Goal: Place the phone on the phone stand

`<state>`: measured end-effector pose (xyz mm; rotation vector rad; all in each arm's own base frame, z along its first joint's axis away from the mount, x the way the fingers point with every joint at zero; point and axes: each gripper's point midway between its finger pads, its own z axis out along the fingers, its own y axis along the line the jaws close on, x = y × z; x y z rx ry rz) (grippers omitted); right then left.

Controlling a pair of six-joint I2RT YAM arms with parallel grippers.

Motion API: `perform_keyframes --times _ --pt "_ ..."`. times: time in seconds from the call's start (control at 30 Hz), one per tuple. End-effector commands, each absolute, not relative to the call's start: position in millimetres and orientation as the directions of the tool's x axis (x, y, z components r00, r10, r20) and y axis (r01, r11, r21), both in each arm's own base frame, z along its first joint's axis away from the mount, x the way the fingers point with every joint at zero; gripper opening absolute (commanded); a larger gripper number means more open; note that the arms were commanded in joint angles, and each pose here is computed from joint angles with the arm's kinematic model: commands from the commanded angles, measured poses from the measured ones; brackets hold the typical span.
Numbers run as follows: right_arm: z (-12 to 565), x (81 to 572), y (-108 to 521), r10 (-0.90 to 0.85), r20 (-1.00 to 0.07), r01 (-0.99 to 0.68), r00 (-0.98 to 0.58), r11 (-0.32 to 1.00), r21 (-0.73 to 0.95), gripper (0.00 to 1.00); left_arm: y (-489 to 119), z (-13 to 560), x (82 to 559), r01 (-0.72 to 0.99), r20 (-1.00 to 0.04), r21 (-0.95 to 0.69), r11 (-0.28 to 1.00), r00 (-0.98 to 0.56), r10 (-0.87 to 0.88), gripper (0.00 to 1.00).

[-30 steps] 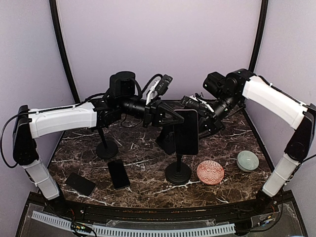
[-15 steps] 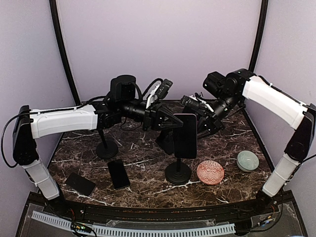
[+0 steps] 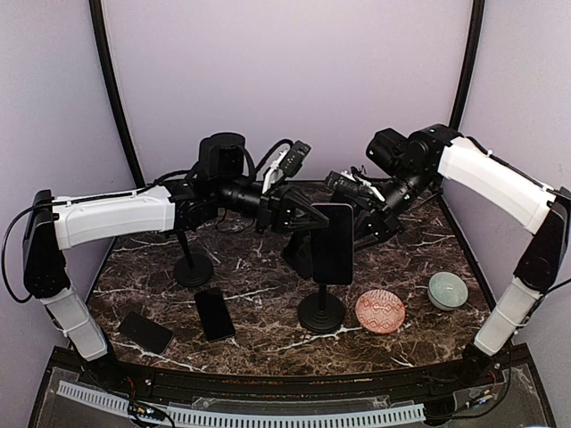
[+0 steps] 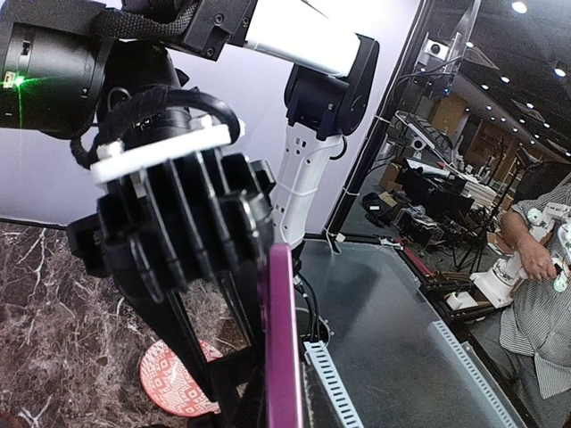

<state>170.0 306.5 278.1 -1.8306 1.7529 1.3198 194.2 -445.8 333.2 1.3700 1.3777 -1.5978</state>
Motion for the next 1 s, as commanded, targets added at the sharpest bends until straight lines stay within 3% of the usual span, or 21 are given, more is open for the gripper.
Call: perform_keyframes --times 0.0,0.53,0.77,0.97 --pt "290 160 313 -0.602 -0.787 -0.895 -0.13 -0.271 0.355 0.0 -436 385 203 0.953 -0.986 -0.168 -0.251 -0.161 0.048 0.0" --pt "291 159 313 -0.605 -0.786 -0.899 -0.126 -0.266 0.349 0.0 -431 370 206 0.961 -0.98 -0.186 -0.207 -0.166 0.11 0.0" --pt "292 158 312 -0.605 -0.787 -0.9 -0.121 -0.267 0.344 0.0 -413 368 211 0.973 -0.978 -0.185 -0.137 -0.169 0.122 0.0" --pt "292 156 310 -0.607 -0.785 -0.902 -0.126 -0.259 0.344 0.0 -404 339 216 0.969 -0.943 -0.241 -0.048 -0.222 0.25 0.0"
